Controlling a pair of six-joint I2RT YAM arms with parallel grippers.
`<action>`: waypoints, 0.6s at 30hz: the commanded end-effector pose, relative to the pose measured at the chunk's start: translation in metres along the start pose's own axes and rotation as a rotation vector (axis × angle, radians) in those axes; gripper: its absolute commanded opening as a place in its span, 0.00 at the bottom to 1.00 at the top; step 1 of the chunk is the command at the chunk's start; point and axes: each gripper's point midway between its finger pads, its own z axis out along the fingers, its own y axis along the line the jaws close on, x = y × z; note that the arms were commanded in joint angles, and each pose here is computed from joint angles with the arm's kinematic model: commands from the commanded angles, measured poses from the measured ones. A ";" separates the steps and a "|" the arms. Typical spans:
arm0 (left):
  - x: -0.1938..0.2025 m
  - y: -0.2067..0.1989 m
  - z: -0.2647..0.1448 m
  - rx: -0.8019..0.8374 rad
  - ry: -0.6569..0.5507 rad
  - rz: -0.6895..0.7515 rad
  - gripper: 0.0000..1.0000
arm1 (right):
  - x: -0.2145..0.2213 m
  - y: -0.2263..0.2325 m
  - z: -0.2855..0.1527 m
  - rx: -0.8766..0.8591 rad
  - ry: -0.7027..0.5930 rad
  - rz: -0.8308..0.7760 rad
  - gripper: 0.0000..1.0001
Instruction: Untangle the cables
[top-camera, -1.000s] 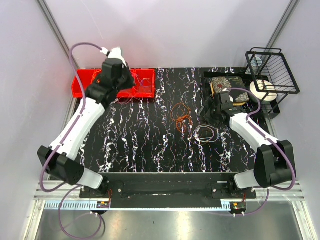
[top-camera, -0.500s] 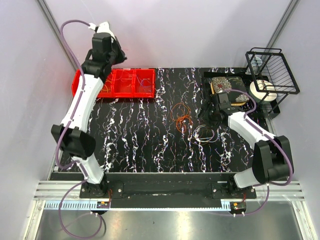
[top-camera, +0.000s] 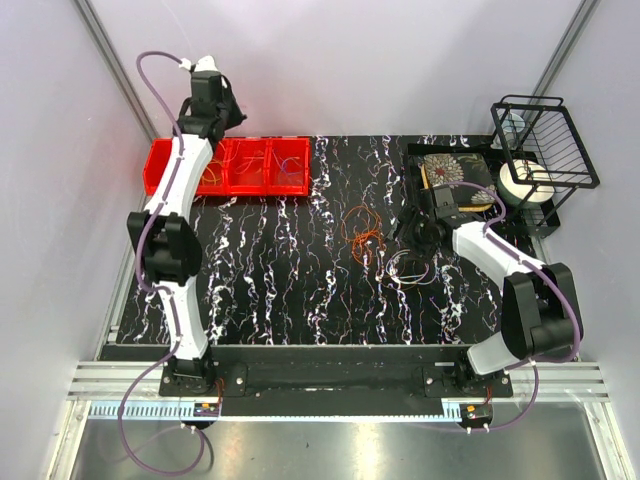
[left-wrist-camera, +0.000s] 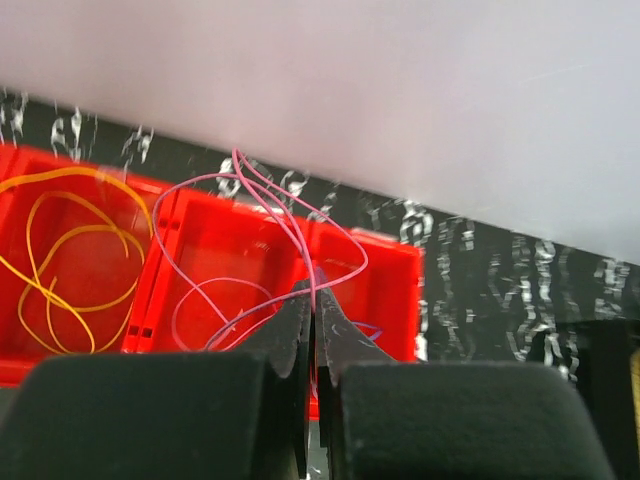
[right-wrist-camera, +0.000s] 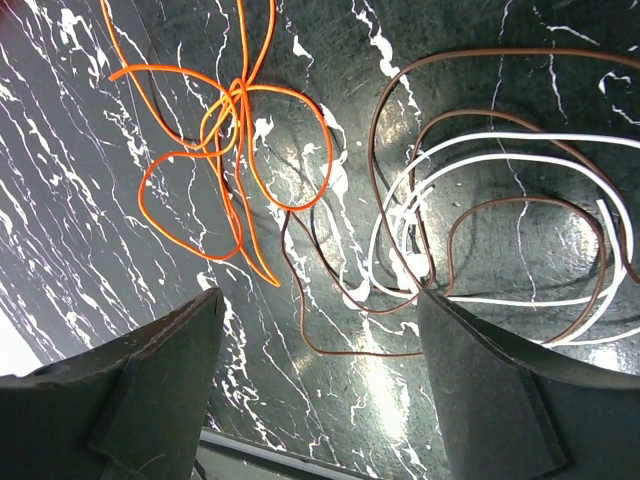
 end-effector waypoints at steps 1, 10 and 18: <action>-0.006 0.002 0.017 0.021 -0.044 -0.068 0.00 | -0.001 0.005 0.001 -0.033 0.005 -0.018 0.83; 0.034 0.006 0.057 0.114 0.030 -0.205 0.00 | 0.003 0.006 0.004 -0.038 0.033 -0.017 0.82; 0.051 0.020 0.074 0.065 0.012 -0.309 0.00 | 0.004 0.005 0.008 -0.035 0.041 -0.018 0.82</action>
